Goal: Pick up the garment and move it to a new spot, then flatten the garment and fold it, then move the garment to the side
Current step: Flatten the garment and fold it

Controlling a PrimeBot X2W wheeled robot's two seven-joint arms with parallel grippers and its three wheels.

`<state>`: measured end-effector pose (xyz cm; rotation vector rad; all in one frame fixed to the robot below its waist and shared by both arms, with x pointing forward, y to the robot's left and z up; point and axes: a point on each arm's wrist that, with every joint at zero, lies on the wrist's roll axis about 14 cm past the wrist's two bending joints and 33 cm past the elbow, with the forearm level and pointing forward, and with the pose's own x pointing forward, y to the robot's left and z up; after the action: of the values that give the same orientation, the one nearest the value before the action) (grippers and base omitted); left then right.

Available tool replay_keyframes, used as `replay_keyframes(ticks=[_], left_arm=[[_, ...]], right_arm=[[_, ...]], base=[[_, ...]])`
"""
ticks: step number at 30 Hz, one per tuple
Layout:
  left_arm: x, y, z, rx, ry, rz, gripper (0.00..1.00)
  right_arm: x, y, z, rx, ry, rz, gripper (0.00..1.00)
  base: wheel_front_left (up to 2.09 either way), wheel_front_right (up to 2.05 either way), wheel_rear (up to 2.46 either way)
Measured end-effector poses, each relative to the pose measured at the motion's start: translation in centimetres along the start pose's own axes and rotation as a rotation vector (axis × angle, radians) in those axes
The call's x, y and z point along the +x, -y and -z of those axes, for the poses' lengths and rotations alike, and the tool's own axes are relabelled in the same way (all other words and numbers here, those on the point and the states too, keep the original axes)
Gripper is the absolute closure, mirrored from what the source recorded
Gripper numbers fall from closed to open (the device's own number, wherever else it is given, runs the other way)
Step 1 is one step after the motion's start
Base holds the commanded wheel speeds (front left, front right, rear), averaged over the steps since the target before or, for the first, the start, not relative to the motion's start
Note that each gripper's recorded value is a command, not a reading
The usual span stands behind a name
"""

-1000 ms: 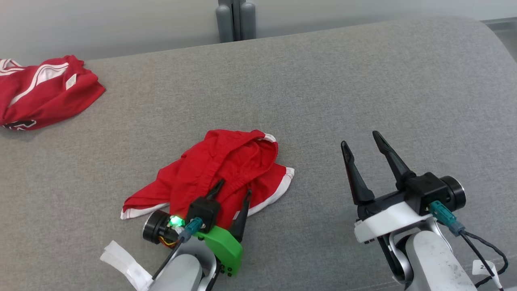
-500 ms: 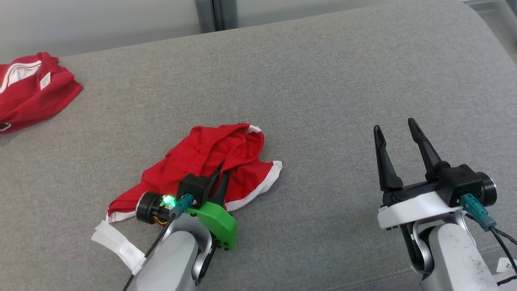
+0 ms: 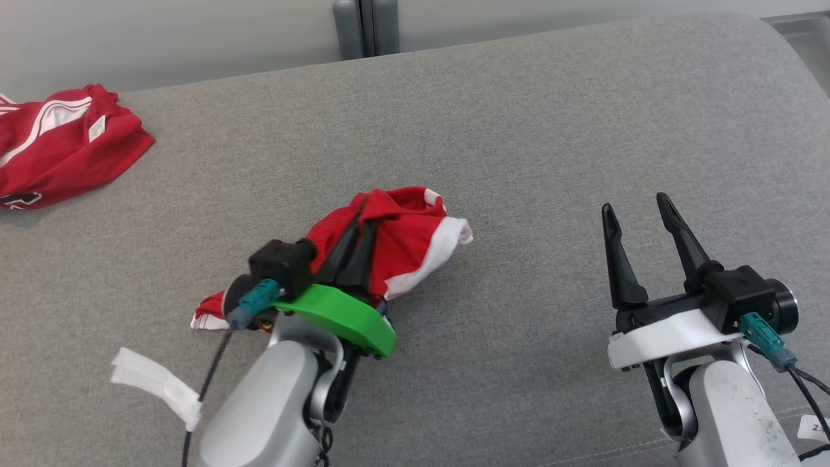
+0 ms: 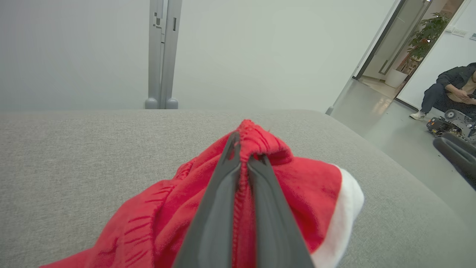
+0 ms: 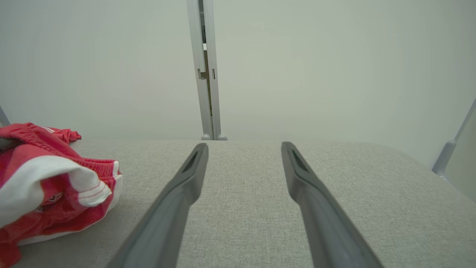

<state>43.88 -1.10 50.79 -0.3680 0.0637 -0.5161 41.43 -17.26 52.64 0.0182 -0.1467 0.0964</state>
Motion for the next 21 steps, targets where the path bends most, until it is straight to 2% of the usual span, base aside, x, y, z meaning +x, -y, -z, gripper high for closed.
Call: replay_keyframes(ticks=[3,5,8,12,16,17,18,19,21], left_arm=[[-0.5,-3.5,-0.6,-0.027,0.015,-0.110,1.00],[-1.6,-7.3,-0.1,-0.019,-0.008,-0.219,1.00],[-3.1,-10.1,1.3,-0.033,-0.051,-0.315,1.00],[-4.7,-12.2,3.1,-0.054,-0.102,-0.391,1.00],[-5.5,-12.3,5.0,-0.094,-0.150,-0.406,0.99],[-5.7,-12.3,5.3,-0.097,-0.160,-0.407,0.80],[-5.9,-12.3,5.7,-0.099,-0.169,-0.409,0.53],[-6.0,-12.3,5.9,-0.103,-0.172,-0.410,0.00],[-6.2,-12.2,6.2,-0.112,-0.175,-0.411,0.00]], right_arm=[[0.0,0.2,0.2,-0.002,-0.007,0.006,0.00],[-0.1,0.4,0.5,-0.003,-0.015,0.012,0.00],[-0.1,0.4,0.9,-0.002,-0.028,0.012,0.00],[0.0,0.0,1.4,0.002,-0.040,0.000,0.00],[0.1,-0.5,1.7,0.006,-0.048,-0.013,0.00],[0.2,-0.5,1.7,0.007,-0.049,-0.016,0.00],[0.2,-0.7,1.8,0.008,-0.050,-0.019,0.00],[0.3,-0.8,1.8,0.008,-0.050,-0.022,0.00],[0.3,-0.9,1.9,0.009,-0.052,-0.027,0.00]], base=[[0.00,0.00,0.00],[0.00,0.00,0.00],[0.00,0.00,0.00],[0.00,0.00,0.00],[0.00,0.00,0.00],[0.00,0.00,0.00],[0.00,0.00,0.00],[0.00,0.00,0.00],[0.00,0.00,0.00]])
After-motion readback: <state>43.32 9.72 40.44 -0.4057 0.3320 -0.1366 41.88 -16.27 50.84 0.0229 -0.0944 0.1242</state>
